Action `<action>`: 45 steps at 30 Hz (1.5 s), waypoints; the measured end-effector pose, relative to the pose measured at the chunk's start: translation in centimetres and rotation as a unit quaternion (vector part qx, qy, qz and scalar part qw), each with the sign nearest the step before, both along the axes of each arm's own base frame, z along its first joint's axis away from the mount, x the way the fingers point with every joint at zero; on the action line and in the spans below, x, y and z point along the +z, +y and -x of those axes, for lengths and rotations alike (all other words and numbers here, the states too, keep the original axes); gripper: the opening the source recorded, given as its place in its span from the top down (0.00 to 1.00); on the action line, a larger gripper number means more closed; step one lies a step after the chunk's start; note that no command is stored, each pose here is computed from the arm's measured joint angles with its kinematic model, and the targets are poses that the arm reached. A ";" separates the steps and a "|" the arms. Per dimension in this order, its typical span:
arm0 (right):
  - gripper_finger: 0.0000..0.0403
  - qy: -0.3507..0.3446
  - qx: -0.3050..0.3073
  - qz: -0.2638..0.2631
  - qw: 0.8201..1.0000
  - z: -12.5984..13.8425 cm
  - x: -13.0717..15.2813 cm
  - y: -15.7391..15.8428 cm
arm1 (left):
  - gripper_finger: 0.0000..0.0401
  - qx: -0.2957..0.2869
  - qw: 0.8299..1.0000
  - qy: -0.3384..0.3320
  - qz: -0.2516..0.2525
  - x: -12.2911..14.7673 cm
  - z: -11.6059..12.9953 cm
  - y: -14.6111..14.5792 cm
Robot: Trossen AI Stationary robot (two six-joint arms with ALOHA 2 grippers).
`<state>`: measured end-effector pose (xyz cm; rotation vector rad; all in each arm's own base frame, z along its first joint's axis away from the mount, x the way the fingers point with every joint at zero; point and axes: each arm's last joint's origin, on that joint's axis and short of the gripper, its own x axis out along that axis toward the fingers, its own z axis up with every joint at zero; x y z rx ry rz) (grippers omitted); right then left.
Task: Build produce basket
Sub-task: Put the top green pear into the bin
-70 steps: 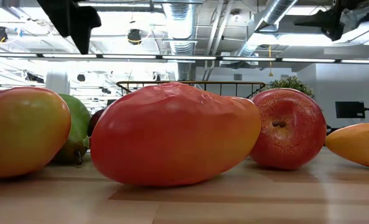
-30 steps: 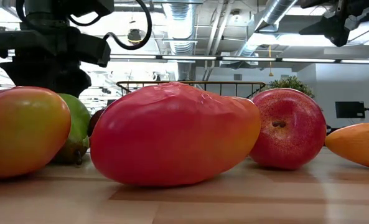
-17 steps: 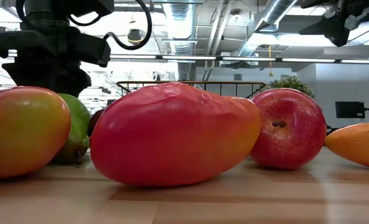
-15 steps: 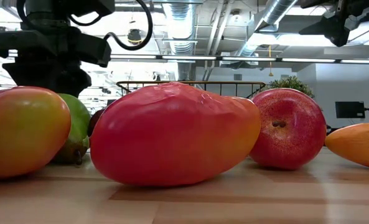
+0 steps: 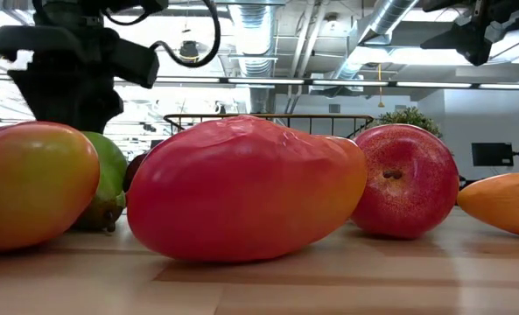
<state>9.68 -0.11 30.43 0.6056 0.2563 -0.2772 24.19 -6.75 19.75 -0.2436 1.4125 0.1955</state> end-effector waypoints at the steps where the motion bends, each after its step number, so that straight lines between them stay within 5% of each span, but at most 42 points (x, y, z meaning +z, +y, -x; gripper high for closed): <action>1: 0.26 0.000 0.000 0.000 1.000 0.0 0.0 0.0 | 0.20 0.003 1.000 0.001 0.000 0.2 0.0 0.0; 28: 0.26 0.001 0.000 0.000 1.000 0.0 0.0 0.0 | 0.20 0.024 0.999 -0.045 0.012 11.8 -1.5 0.1; 39: 0.26 0.001 0.000 0.000 1.000 0.0 0.0 0.0 | 0.20 0.107 0.983 -0.139 -0.047 15.9 -2.8 4.0; 45: 0.26 0.001 0.000 -0.001 1.000 0.0 0.0 0.0 | 0.20 0.195 0.953 -0.213 -0.089 17.0 -3.9 6.5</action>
